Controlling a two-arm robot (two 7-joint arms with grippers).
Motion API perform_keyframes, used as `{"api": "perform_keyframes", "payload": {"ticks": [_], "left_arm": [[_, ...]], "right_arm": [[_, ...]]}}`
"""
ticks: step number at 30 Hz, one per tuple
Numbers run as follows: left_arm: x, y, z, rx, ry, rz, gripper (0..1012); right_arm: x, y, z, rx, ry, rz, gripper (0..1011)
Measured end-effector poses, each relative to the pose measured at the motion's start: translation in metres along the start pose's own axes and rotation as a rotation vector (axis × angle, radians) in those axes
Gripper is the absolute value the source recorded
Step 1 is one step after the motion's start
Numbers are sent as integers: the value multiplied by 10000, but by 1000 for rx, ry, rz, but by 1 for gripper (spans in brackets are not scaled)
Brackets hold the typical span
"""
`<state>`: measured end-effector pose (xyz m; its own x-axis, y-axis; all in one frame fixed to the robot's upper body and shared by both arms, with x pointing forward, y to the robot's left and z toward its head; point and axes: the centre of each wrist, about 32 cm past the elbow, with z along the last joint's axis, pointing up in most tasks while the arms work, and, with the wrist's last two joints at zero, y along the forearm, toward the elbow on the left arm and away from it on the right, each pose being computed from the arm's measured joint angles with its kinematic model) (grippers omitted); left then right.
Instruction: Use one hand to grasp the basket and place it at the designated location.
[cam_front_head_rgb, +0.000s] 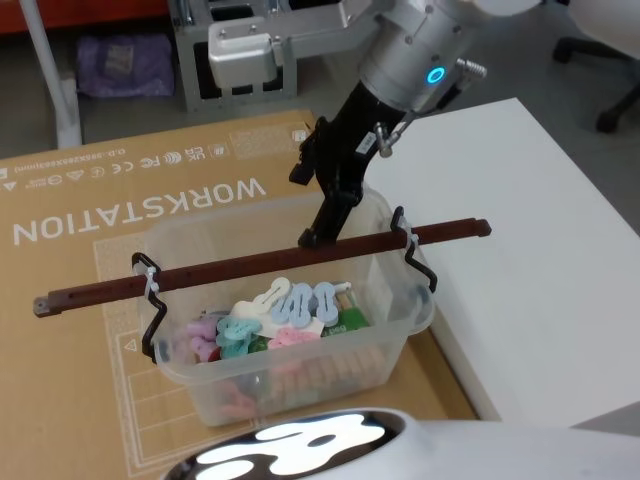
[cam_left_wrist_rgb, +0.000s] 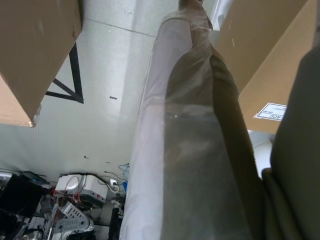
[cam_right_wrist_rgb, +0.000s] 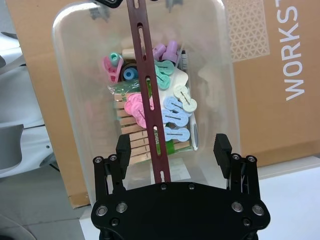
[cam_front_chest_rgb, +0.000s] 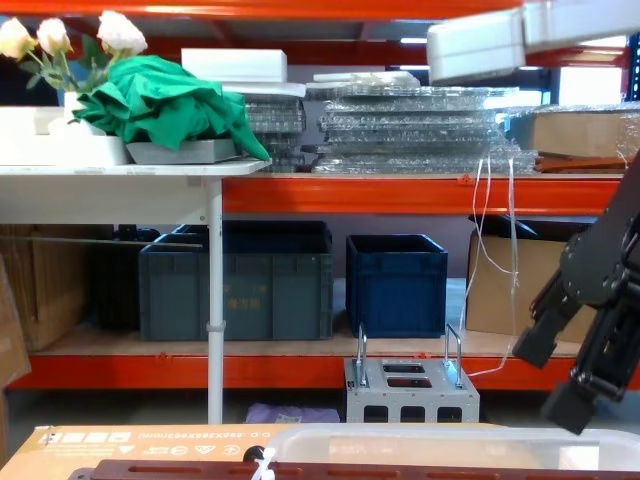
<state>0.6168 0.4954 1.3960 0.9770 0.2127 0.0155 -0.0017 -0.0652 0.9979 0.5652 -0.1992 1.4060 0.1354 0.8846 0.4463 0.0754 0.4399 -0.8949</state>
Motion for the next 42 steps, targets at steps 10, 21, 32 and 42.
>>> {"api": "perform_keyframes", "payload": {"ticks": [10,21,32,42], "left_arm": [[0,0,0,0,0,0,0],[0,0,0,0,0,0,0],[0,0,0,0,0,0,0],[0,0,0,0,0,0,0]], "right_arm": [[19,125,71,15,-20,27,1001],[47,278,131,28,-38,59,1001],[69,509,136,27,-38,105,1001],[81,647,142,31,-41,132,1001]]}}
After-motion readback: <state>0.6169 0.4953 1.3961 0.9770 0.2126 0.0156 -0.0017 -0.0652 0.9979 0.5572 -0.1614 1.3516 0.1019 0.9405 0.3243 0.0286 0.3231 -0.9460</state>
